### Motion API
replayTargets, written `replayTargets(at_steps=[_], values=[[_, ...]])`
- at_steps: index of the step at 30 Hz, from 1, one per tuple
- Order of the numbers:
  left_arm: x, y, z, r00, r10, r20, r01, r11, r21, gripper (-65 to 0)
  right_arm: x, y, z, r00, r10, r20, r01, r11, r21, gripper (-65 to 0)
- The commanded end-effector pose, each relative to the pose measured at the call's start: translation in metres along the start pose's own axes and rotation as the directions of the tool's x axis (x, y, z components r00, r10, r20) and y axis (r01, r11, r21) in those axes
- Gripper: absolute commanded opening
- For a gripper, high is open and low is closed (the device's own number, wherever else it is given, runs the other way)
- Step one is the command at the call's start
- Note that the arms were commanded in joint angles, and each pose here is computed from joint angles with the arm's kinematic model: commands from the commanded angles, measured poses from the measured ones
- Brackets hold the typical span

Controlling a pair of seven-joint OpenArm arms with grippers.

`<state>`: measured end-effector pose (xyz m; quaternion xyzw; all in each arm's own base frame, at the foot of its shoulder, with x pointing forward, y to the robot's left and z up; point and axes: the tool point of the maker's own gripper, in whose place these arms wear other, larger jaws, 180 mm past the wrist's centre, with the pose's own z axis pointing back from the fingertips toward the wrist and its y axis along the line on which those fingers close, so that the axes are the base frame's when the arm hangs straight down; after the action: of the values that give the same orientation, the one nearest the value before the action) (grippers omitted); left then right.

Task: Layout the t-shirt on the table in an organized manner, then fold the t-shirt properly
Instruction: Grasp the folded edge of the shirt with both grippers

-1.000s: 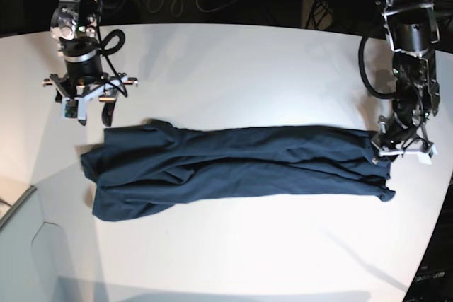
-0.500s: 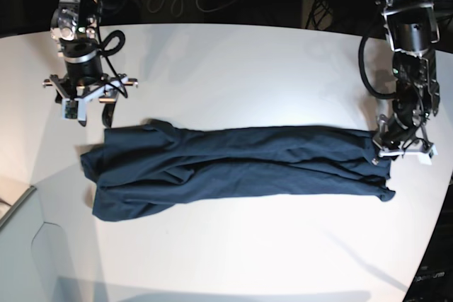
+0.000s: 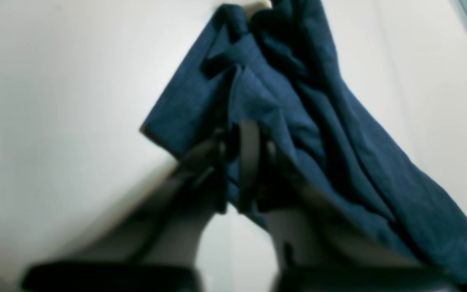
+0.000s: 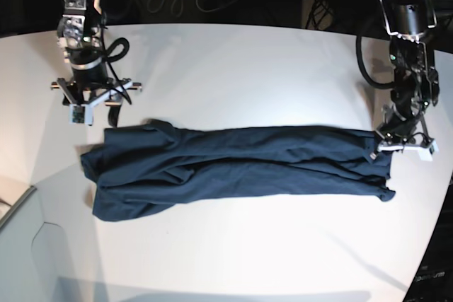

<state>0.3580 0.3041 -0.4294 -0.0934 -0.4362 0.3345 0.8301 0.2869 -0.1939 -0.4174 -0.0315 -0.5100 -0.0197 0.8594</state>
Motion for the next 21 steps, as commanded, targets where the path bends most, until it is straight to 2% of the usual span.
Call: replayTargets(at_steps=[1, 7, 15, 21], values=[[0.021, -0.007, 0.001, 0.999, -0.010, 0.046, 0.011, 1.000, -0.021, -65.0, 0.016, -0.001, -0.008, 0.999, 0.001, 0.051, -0.001, 1.000, 0.002, -32.7], [0.020, -0.007, 0.008, 0.998, -0.023, 0.054, 0.025, 0.999, -0.027, -64.8, 0.003, -0.004, -0.022, 1.000, -0.013, 0.009, 0.013, 1.000, -0.003, -30.0], [0.023, -0.015, 0.028, 0.994, -0.063, 0.092, 0.069, 0.996, -0.060, -64.8, 0.014, -0.010, -0.031, 1.000, -0.001, 0.026, 0.002, 1.000, -0.009, -24.8], [0.015, -0.008, 0.031, 0.995, -0.069, 0.078, 0.073, 0.996, -0.049, -64.8, 0.009, -0.016, -0.049, 1.000, 0.004, -0.007, -0.004, 1.000, -0.010, -24.2]])
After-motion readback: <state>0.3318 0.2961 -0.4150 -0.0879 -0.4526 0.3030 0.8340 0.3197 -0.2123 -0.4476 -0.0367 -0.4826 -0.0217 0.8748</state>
